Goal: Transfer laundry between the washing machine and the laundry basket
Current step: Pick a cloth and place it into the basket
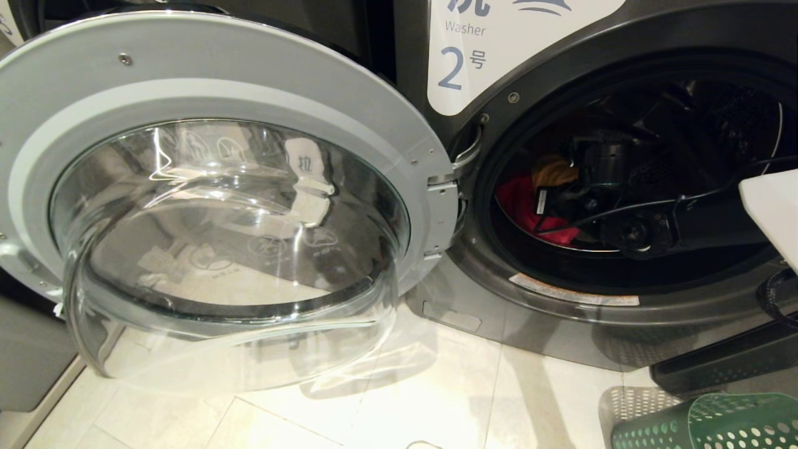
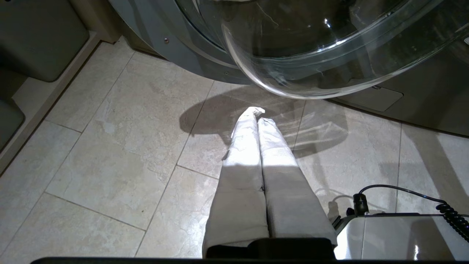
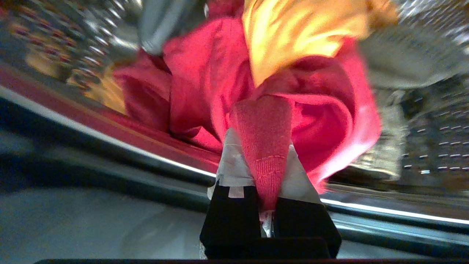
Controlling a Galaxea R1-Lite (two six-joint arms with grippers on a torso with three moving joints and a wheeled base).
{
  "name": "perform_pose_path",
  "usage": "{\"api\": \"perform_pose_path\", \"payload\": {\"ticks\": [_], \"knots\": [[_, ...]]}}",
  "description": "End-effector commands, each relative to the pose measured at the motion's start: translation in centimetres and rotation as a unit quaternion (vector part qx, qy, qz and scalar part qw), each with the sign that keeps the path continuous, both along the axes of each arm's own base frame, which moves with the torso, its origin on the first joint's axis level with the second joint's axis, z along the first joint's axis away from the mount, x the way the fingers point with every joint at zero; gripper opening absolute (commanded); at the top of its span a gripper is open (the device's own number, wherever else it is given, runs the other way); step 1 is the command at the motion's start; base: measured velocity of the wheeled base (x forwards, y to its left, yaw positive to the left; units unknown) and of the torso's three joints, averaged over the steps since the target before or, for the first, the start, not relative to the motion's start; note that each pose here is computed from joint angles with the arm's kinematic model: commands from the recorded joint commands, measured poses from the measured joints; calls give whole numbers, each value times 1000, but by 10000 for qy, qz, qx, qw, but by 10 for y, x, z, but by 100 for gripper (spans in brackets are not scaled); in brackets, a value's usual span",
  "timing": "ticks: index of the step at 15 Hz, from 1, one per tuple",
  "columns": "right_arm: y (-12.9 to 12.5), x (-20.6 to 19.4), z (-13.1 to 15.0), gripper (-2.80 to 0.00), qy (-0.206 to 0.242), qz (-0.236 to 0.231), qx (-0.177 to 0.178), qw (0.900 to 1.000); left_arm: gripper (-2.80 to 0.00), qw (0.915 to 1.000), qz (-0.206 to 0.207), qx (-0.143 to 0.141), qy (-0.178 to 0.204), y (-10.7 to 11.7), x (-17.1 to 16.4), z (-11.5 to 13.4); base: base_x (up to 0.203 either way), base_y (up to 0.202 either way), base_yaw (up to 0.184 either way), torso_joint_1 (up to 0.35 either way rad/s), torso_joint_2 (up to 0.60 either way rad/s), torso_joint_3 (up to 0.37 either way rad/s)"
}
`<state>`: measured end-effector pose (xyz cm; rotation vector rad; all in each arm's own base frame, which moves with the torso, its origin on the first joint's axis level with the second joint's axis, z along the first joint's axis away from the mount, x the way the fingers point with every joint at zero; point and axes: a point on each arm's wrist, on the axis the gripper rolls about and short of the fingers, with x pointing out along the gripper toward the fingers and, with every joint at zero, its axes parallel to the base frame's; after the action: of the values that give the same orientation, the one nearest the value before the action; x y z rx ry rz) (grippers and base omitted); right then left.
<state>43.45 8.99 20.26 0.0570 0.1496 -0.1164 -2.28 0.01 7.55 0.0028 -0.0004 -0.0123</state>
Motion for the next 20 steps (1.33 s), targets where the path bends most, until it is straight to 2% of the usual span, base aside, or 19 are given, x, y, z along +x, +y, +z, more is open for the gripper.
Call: {"api": "perform_pose_path", "payload": {"ticks": [1, 5, 8, 11, 17, 20], "knots": [[-5, -23, 28, -280, -354, 6, -29, 9994, -280, 10000, 0, 1, 2, 0, 0, 0, 0, 0, 0, 0, 0, 0], [-17, -51, 43, -280, -478, -39, -306, 9984, -280, 10000, 0, 1, 2, 0, 0, 0, 0, 0, 0, 0, 0, 0], [-19, -69, 37, -280, -536, 25, -594, 9968, -280, 10000, 0, 1, 2, 0, 0, 0, 0, 0, 0, 0, 0, 0], [-18, -80, 34, -280, -537, 111, -657, 9963, -280, 10000, 0, 1, 2, 0, 0, 0, 0, 0, 0, 0, 0, 0], [-15, -107, 37, -280, -477, 662, -843, 9931, -280, 10000, 0, 1, 2, 0, 0, 0, 0, 0, 0, 0, 0, 0], [-15, -126, 49, -280, -651, 804, -963, 9900, -280, 10000, 0, 1, 2, 0, 0, 0, 0, 0, 0, 0, 0, 0]]}}
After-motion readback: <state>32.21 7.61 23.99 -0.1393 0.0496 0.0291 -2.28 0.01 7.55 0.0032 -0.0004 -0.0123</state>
